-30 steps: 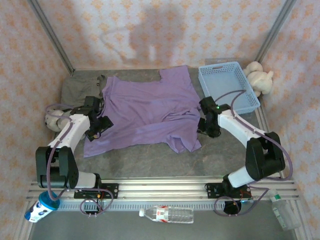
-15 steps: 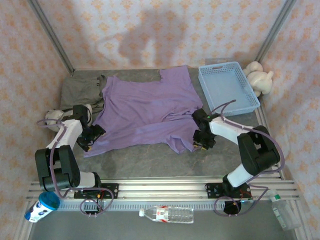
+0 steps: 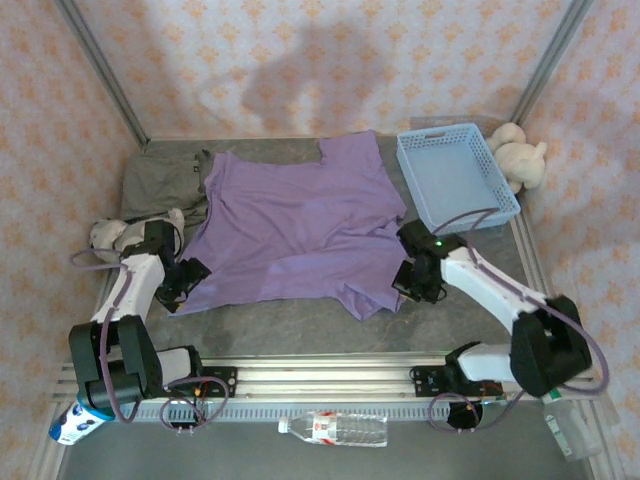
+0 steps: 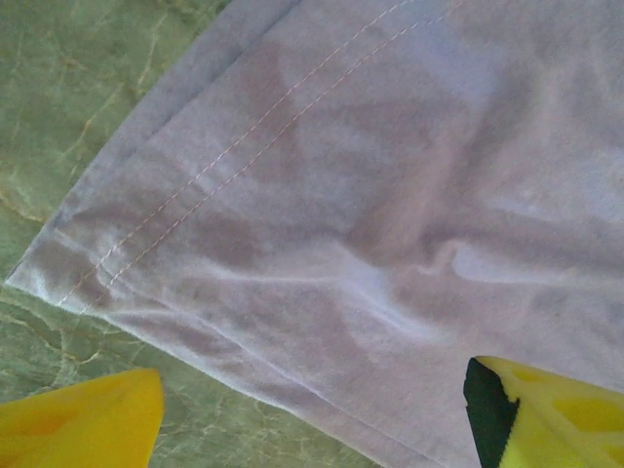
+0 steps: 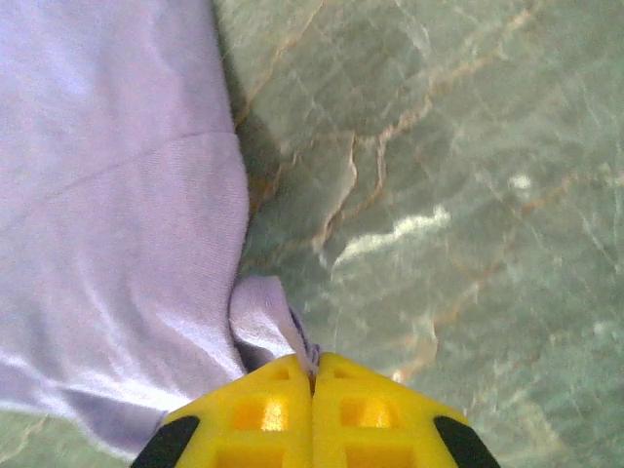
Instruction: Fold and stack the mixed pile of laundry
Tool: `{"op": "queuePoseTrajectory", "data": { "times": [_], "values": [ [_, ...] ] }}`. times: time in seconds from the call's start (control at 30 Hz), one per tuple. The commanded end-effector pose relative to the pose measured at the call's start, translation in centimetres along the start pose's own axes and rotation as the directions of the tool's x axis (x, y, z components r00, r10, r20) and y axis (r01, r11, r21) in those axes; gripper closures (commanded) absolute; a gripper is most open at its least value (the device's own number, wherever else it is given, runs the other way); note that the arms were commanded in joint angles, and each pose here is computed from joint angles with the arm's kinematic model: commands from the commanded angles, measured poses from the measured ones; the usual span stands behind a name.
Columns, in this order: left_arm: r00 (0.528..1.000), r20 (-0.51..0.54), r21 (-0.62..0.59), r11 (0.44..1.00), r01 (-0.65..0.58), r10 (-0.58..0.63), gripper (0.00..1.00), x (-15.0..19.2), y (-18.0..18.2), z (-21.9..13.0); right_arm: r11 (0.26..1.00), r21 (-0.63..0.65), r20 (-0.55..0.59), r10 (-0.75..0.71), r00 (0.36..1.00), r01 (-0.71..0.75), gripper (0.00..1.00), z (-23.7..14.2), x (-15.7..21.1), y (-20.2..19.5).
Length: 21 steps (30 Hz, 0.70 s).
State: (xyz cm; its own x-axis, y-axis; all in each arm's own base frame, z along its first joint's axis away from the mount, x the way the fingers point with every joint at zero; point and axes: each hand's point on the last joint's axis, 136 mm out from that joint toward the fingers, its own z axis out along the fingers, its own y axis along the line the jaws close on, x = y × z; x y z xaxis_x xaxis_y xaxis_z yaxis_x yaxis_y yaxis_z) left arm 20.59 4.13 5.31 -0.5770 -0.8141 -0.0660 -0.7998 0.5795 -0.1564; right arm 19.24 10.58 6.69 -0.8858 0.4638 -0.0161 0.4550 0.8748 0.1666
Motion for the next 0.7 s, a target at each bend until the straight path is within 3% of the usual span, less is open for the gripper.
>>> {"op": "queuePoseTrajectory", "data": {
  "times": [0.0, 0.17, 0.3, 0.6, 0.67],
  "values": [
    [1.0, -0.003, -0.045, 0.999, 0.018, -0.018, 0.21, 0.7, 1.4, 0.1, 0.994, 0.031, -0.083, 0.106, 0.991, -0.104, 1.0, 0.2, 2.7, -2.0],
    [1.0, -0.003, -0.103, 0.995, 0.004, -0.004, 0.28, 1.1, 2.0, 1.0, 0.987, -0.02, -0.106, 0.155, 0.982, -0.158, 1.0, 0.6, 2.9, -1.0],
    [1.0, -0.012, -0.134, 0.991, -0.013, 0.012, 0.37, 2.2, 2.1, 2.2, 0.986, -0.017, -0.056, 0.166, 0.985, -0.167, 1.0, -0.3, 2.2, -1.4],
    [0.997, -0.074, -0.192, 0.98, -0.047, 0.034, 0.35, 5.0, 2.6, 4.7, 0.966, -0.044, 0.019, 0.256, 0.967, -0.255, 1.0, -1.4, 1.1, -3.6],
    [0.996, -0.081, -0.204, 0.977, -0.055, 0.039, 0.54, 4.9, 2.6, 5.3, 0.963, -0.06, 0.023, 0.263, 0.965, -0.261, 1.0, -1.3, 0.9, -3.4]
  ]
}}
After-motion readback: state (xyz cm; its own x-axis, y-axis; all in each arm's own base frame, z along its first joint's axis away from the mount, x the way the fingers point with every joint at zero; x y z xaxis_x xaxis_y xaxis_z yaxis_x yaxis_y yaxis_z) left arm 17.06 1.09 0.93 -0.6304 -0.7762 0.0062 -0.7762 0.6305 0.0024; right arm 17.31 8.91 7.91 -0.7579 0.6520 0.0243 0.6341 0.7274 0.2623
